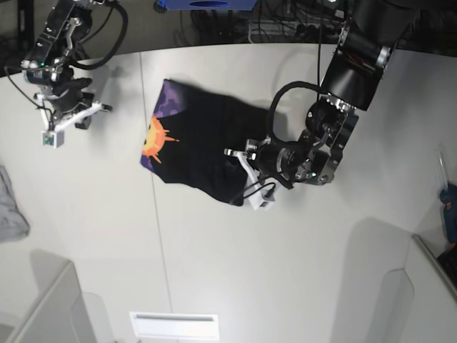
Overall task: Fold the T-shirt properly
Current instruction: 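Grasp the shirt with the left gripper and flip it over, then drag the shirt with the left gripper and flatten it on the table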
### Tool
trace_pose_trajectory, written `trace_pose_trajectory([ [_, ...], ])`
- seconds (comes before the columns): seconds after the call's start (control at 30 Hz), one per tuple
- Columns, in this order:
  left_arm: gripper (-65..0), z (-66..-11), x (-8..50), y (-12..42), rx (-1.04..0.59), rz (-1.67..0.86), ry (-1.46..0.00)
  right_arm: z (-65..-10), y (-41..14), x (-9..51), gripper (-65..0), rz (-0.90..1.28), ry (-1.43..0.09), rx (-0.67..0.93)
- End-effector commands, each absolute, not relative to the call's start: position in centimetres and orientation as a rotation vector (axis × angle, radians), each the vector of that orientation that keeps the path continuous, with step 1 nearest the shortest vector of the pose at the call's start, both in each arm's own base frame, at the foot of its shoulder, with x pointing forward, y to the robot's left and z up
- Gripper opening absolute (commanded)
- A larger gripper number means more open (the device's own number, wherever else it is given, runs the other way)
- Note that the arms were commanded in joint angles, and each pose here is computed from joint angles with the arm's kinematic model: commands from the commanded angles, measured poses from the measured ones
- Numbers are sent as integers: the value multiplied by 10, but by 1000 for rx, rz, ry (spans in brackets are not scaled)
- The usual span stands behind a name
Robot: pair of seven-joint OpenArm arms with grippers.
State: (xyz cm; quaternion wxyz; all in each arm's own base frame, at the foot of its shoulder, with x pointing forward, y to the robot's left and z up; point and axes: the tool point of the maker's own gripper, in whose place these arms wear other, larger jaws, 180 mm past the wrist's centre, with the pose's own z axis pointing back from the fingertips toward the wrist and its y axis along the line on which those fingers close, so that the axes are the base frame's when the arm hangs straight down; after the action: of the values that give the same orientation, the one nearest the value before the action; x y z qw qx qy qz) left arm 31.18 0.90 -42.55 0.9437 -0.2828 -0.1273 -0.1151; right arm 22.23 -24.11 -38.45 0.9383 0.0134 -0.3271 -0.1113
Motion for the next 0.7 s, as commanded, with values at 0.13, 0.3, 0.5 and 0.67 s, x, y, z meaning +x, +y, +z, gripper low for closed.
trace_pose_trajectory([
  [0.13,-650,-421,314,2,-431,-506,-242,-378,-240,218,-650,-233,-699,22],
  [0.3,-650,-422,310,-5,-367,-647,-226,-372,-237,207,-650,-273,-712,20],
  [0.5,-650,-409,307,-23,-335,-802,-250,-380,-235,192,-650,-278,-682,19],
  [0.67,-650,-404,293,-35,-324,-918,-251,-388,-226,181,-650,-305,-680,37],
])
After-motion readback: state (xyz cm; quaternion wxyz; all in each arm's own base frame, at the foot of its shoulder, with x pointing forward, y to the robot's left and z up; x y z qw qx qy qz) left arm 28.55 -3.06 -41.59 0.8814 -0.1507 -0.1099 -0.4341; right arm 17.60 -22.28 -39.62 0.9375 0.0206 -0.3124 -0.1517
